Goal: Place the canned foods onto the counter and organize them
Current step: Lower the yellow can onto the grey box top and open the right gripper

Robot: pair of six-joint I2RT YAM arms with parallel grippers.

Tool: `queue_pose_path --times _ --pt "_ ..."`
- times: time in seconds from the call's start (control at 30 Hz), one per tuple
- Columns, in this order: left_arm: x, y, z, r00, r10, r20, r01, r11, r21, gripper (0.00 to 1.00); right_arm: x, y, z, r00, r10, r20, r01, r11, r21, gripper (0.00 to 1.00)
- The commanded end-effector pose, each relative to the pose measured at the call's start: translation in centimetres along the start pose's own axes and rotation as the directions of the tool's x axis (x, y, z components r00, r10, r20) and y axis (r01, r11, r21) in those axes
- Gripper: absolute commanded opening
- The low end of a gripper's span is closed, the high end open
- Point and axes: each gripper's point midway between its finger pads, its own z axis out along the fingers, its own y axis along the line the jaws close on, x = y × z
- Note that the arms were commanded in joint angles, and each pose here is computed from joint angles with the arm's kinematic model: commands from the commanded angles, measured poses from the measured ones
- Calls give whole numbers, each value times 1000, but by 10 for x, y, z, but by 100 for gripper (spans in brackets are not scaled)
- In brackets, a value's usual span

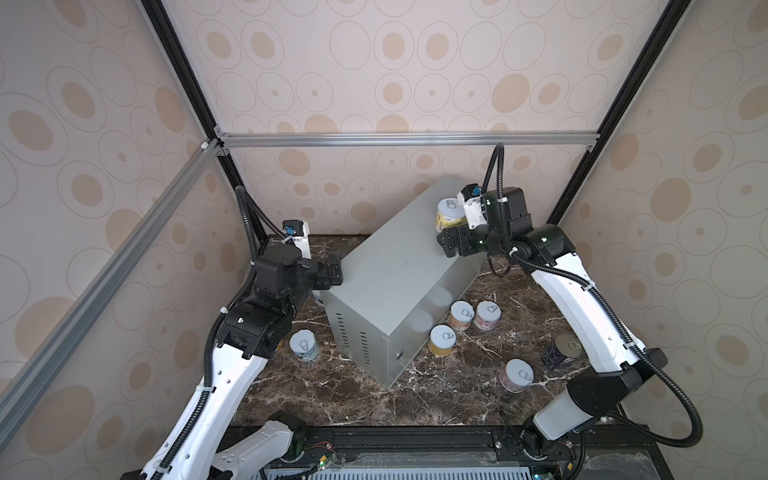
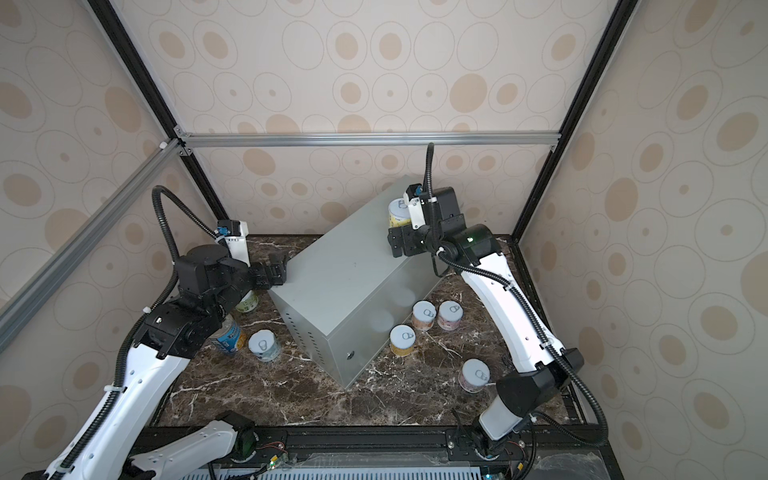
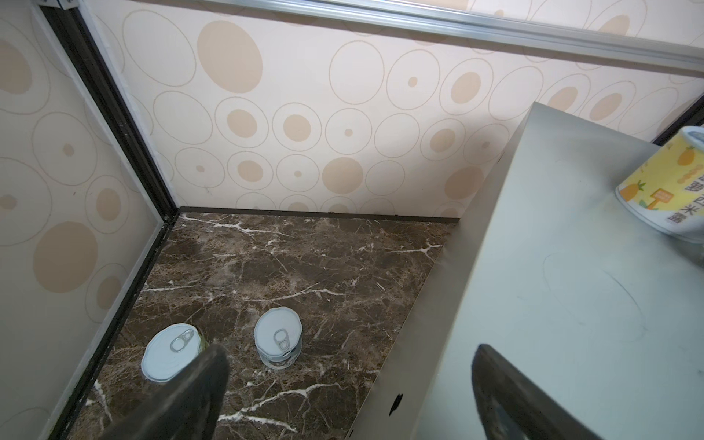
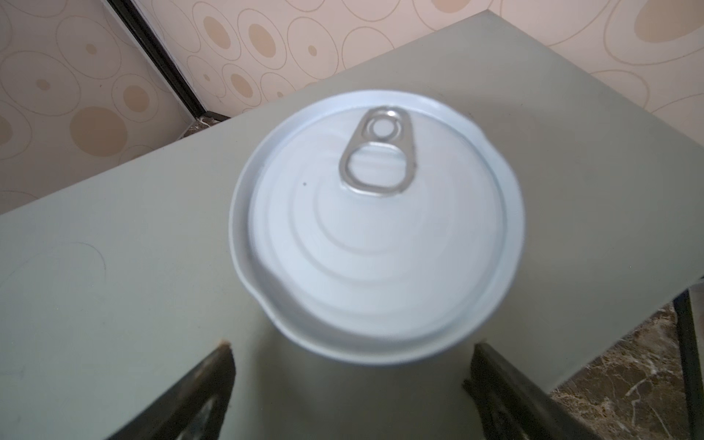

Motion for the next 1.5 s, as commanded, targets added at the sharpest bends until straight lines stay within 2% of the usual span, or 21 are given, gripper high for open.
queue_pose_path --times 0.0,0.1,0.33,0.57,0.67,0.9,1.47 --pt "-1 2 -6 1000 -4 22 4 1000 -9 99 -16 5 1 995 3 96 -2 1000 -20 99" --pt "3 4 -5 1000 -6 16 6 1000 -14 99 -18 1 6 995 23 92 -24 1000 1 100" --pt "11 9 -5 1000 4 11 -3 999 -34 99 -26 -3 22 995 42 94 -45 999 31 88" --pt "3 10 -9 999 18 34 -16 999 -43 99 -30 -15 40 995 58 76 -65 994 85 79" --pt "-1 9 -9 999 19 46 -17 999 -40 99 -30 -22 51 996 75 52 -80 991 104 72" --pt "-6 14 0 997 36 72 -30 996 -85 99 -39 -38 70 994 101 49 -106 987 120 70" --pt "-38 -2 25 992 12 123 -4 998 -64 99 -55 -47 119 999 22 39 -27 992 124 70"
